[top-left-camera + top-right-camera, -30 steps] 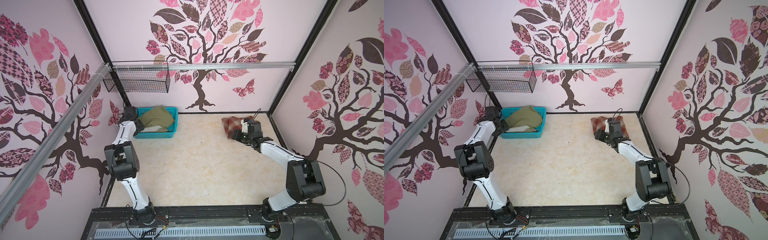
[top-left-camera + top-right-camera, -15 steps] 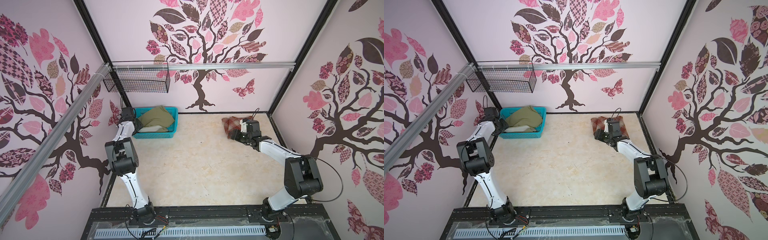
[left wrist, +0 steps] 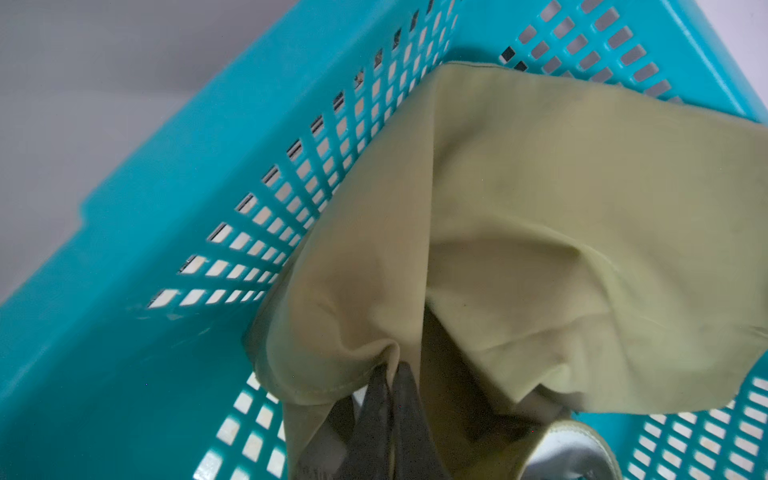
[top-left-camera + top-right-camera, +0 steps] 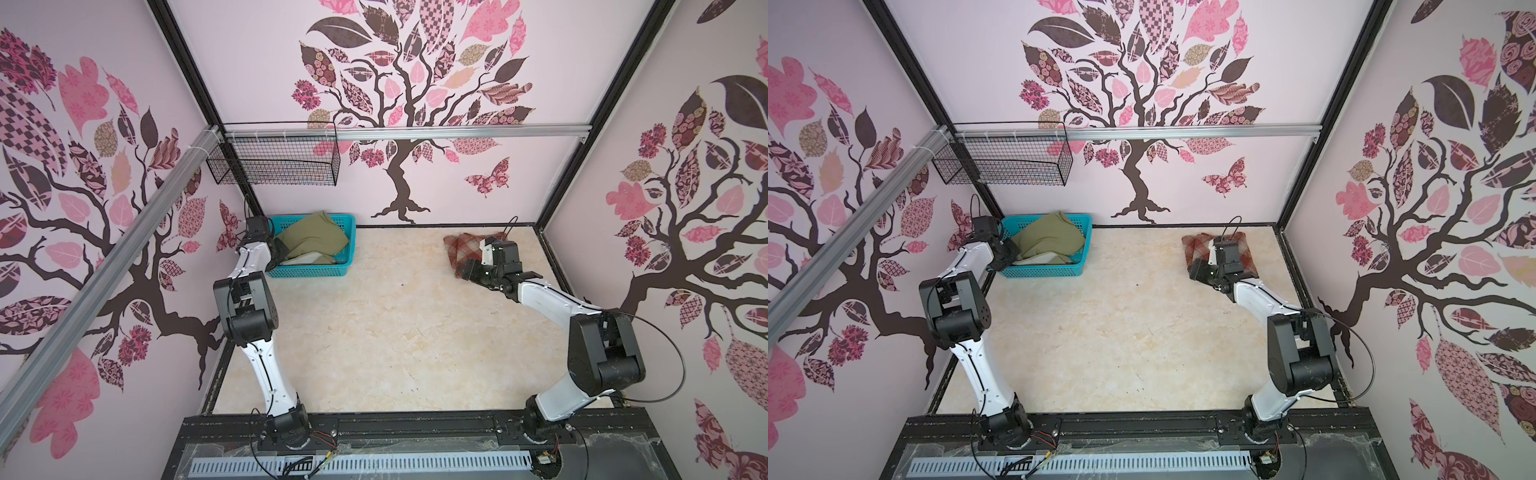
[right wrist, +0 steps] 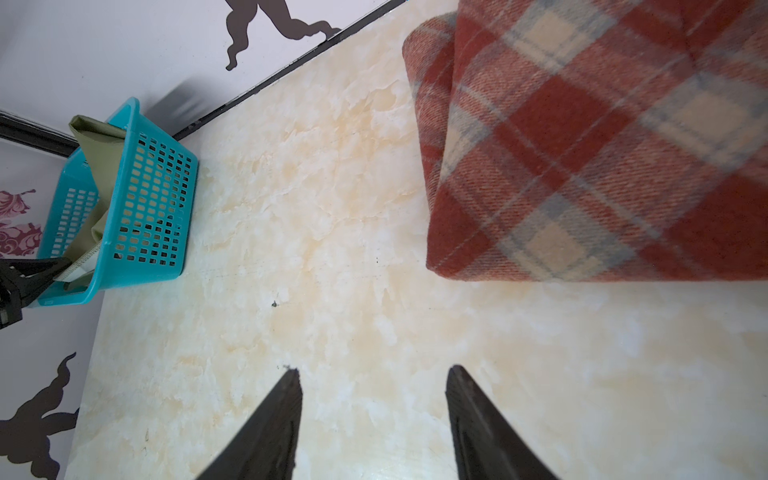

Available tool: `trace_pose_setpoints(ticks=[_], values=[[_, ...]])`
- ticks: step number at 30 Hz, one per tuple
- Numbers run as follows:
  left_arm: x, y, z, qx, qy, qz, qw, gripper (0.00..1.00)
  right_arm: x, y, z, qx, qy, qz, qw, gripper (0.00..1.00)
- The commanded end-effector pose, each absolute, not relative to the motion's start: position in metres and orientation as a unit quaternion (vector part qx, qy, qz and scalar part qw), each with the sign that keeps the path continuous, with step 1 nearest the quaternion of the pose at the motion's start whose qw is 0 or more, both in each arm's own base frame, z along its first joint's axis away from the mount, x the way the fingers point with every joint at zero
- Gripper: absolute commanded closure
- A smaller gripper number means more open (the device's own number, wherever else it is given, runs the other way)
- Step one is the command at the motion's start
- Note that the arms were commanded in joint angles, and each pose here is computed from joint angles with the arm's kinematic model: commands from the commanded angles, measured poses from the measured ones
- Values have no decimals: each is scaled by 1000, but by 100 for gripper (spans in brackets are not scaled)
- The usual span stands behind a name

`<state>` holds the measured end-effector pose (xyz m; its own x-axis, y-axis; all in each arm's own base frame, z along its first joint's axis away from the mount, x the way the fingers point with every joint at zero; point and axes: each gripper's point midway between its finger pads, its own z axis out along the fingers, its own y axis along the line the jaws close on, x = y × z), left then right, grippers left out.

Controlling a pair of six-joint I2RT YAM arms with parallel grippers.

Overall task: Fold and stack the skirts
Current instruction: 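Grasp the olive-green skirt in the teal basket with the left gripper, then lift the olive-green skirt out of the basket and swing it over the table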

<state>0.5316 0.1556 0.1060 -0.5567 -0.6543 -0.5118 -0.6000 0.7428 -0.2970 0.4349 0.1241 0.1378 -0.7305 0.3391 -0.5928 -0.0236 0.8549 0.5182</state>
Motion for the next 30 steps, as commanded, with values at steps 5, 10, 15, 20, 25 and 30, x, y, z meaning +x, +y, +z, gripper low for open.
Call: trace_pose_setpoints(ticks=[5, 10, 15, 20, 25, 30], values=[[539, 124, 229, -315, 837, -130, 428, 100, 438, 128, 167, 79, 883, 258, 383, 42], [521, 89, 300, -271, 823, -154, 475, 100, 433, 129, 180, 76, 877, 265, 393, 42], [490, 49, 370, -215, 805, -179, 523, 100, 419, 130, 203, 72, 866, 274, 412, 42], [451, 23, 438, -174, 767, -217, 578, 100, 406, 127, 220, 73, 854, 283, 430, 41], [412, 4, 505, -121, 722, -247, 635, 100, 392, 125, 235, 78, 841, 294, 448, 41], [378, -15, 557, -66, 678, -277, 677, 100, 384, 127, 242, 78, 832, 304, 457, 42]])
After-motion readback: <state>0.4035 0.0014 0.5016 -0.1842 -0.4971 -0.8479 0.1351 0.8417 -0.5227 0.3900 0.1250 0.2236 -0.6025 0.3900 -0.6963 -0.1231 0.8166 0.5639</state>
